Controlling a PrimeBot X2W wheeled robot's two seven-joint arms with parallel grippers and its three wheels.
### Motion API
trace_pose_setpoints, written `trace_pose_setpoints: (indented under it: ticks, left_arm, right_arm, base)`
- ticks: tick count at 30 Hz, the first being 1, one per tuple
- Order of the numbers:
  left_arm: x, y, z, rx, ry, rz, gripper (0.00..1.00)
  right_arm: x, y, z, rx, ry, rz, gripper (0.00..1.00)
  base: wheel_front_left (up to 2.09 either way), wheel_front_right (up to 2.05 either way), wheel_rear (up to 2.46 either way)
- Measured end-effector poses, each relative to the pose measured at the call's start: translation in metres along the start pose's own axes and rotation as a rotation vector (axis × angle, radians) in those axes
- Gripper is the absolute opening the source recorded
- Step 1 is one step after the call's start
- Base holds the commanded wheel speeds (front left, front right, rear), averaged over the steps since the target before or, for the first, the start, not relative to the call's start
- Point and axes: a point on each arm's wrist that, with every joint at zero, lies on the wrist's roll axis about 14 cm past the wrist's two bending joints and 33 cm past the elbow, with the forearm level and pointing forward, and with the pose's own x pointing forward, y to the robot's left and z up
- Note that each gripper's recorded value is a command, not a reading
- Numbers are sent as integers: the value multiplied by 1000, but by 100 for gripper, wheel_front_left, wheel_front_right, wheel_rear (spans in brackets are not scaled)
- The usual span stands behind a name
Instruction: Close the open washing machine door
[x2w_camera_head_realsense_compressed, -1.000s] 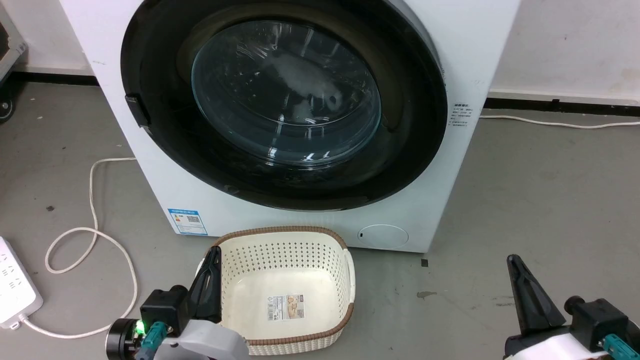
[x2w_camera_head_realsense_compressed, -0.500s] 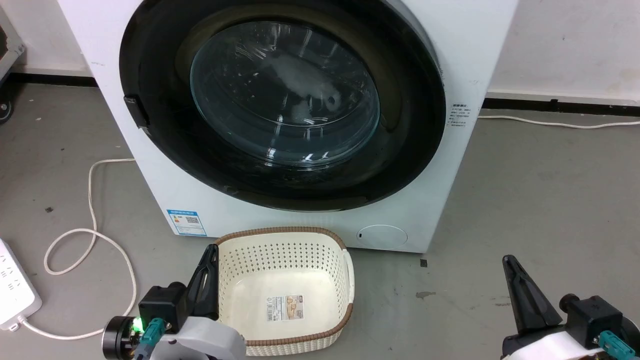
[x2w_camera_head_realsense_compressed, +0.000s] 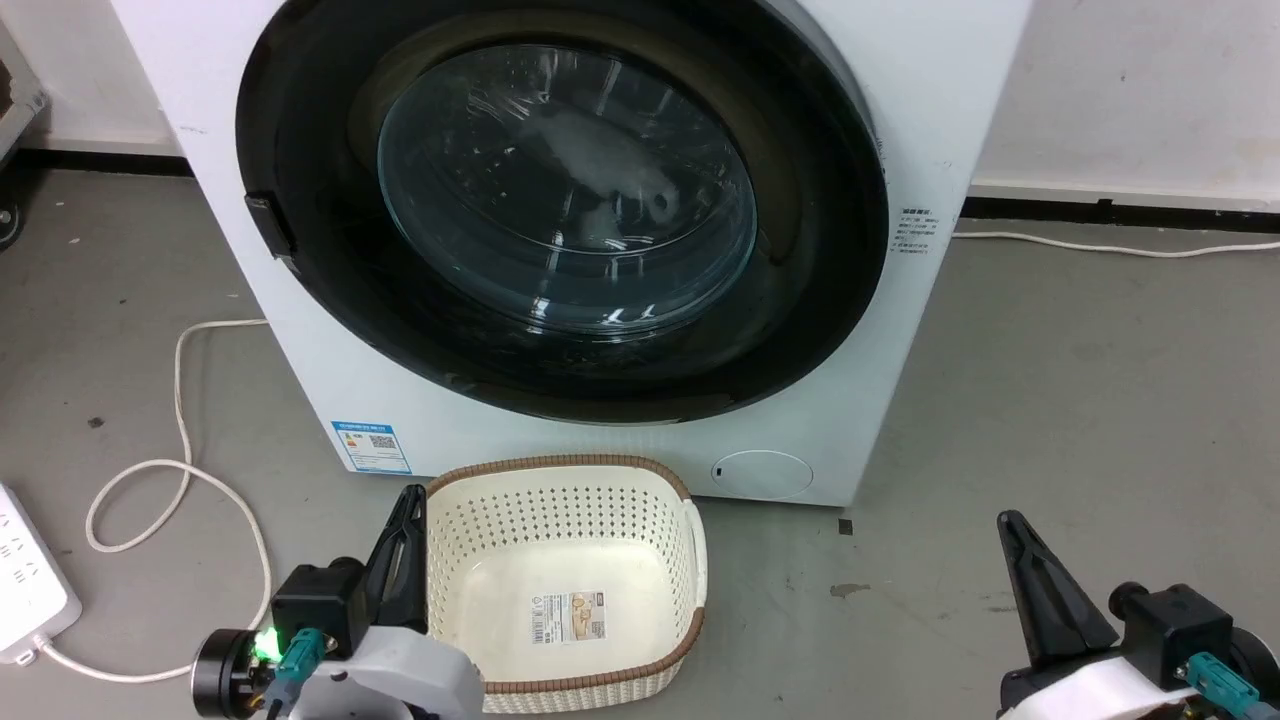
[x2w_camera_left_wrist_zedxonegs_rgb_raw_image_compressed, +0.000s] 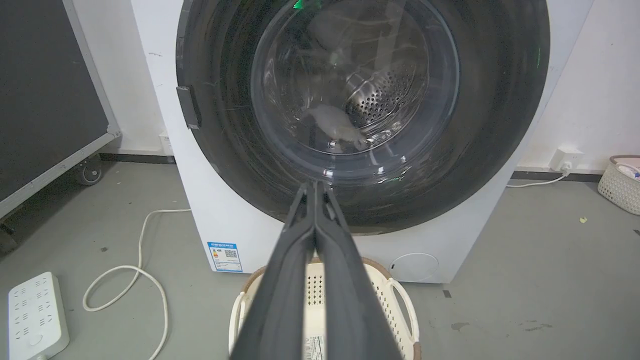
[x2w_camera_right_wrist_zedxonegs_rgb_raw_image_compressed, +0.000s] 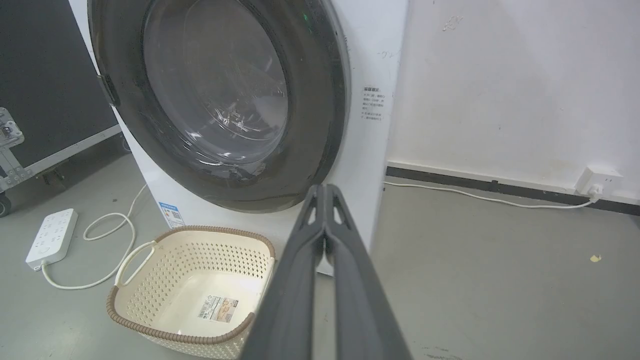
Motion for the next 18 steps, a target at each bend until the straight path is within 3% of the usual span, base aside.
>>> trace_pose_setpoints:
  ticks: [18]
  left_arm:
    - [-1, 3, 0, 31, 21, 7, 0]
  right_arm:
    - [2, 2, 1, -18, 20, 6, 0]
  base:
    - [0, 0, 0]
